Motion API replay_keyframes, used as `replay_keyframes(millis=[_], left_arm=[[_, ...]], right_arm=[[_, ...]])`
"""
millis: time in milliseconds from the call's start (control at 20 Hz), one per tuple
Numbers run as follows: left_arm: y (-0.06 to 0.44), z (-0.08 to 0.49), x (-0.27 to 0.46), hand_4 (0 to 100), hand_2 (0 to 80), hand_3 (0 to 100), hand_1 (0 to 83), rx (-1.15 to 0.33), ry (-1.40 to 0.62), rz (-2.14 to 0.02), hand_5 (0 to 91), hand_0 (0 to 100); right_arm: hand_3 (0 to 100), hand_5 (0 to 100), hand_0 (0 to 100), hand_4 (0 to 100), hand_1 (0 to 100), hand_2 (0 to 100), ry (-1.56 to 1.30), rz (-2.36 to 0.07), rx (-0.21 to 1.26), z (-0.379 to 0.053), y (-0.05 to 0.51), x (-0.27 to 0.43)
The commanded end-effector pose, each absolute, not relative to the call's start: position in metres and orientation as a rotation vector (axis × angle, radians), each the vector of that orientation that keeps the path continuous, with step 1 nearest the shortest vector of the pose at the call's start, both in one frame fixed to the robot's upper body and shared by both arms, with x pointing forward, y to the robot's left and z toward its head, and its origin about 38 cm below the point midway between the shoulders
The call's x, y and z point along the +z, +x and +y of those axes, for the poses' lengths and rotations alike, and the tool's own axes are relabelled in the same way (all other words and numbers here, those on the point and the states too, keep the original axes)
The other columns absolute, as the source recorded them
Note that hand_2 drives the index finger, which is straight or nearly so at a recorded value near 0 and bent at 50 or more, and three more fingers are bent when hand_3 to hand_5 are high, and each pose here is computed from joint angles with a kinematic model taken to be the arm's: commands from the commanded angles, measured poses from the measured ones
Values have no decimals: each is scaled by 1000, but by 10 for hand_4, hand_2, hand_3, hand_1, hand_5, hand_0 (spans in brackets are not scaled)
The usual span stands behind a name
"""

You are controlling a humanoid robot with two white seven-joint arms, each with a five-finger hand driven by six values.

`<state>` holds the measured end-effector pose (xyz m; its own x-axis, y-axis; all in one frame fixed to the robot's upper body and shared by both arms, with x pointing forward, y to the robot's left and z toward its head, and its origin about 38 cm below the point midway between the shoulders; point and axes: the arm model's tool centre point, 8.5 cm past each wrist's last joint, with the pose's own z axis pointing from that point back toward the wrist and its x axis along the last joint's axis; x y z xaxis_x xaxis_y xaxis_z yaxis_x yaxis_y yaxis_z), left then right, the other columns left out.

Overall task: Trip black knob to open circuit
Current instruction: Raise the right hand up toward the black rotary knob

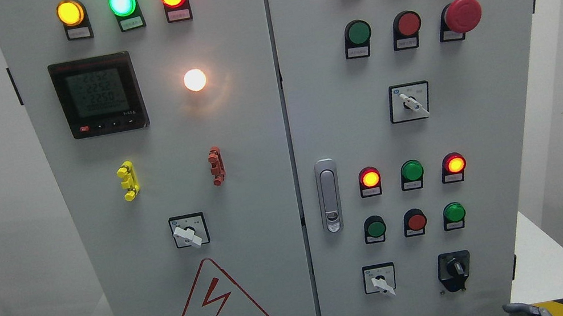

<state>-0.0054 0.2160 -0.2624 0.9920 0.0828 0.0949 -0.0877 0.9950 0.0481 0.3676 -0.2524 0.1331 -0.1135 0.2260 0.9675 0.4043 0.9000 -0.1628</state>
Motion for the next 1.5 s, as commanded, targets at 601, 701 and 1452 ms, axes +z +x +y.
replay_keyframes(millis=[601,701,1452], left_arm=[[0,215,-262,0,0,0,389,53,48,-101,0,120],[0,216,-262,0,0,0,389,52,49,-101,0,120],[0,216,-262,0,0,0,389,52,49,-101,0,120]], right_arm=[[782,952,392,853,833,411,-524,-1667,-186,-248,403,130],[780,952,392,850,833,407,-523,-1659,-186,-248,405,130],[770,954,420,841,842,397,-505,-1675,-183,-240,417,139]])
